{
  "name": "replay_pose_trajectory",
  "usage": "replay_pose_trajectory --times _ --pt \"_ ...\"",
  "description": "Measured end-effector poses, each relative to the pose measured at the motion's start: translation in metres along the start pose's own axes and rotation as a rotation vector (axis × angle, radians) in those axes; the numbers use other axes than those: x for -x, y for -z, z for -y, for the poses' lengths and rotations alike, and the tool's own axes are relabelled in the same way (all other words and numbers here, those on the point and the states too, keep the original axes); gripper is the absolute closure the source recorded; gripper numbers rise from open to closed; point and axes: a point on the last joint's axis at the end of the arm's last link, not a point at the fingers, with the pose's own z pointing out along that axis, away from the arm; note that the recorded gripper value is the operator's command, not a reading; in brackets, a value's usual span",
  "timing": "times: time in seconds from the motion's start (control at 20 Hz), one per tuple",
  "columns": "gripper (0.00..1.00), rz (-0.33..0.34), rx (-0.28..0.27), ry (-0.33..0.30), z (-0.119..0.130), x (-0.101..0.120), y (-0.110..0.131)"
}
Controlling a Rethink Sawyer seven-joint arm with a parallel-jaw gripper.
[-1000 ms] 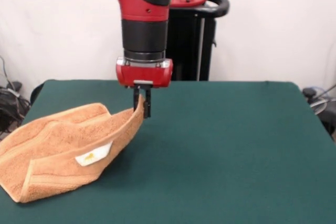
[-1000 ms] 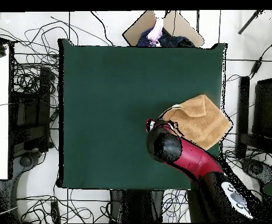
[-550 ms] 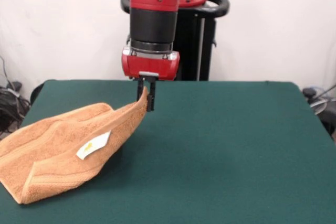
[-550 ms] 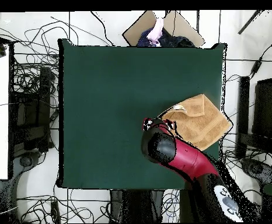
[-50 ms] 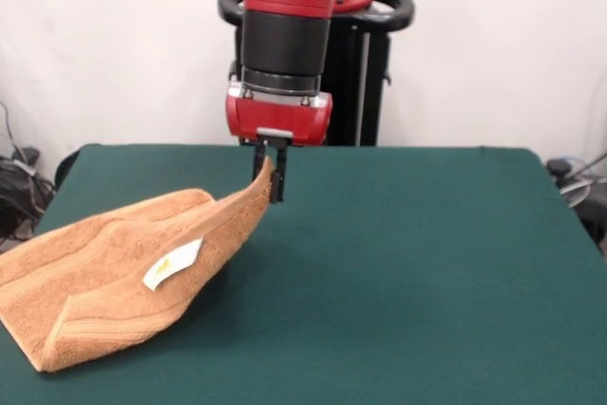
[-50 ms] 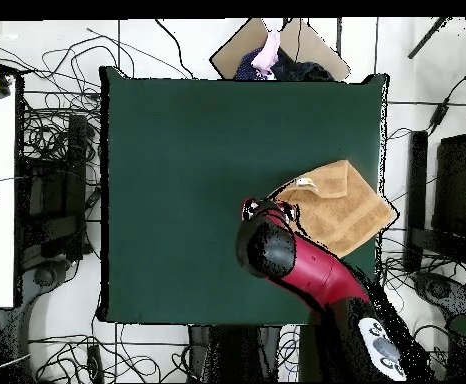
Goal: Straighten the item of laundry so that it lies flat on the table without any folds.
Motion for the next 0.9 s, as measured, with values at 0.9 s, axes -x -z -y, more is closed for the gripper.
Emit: replay_pose_trajectory --times 0.9 --pt "1.0 0.012 -0.029 -0.077 -0.02 -0.015 -0.017"
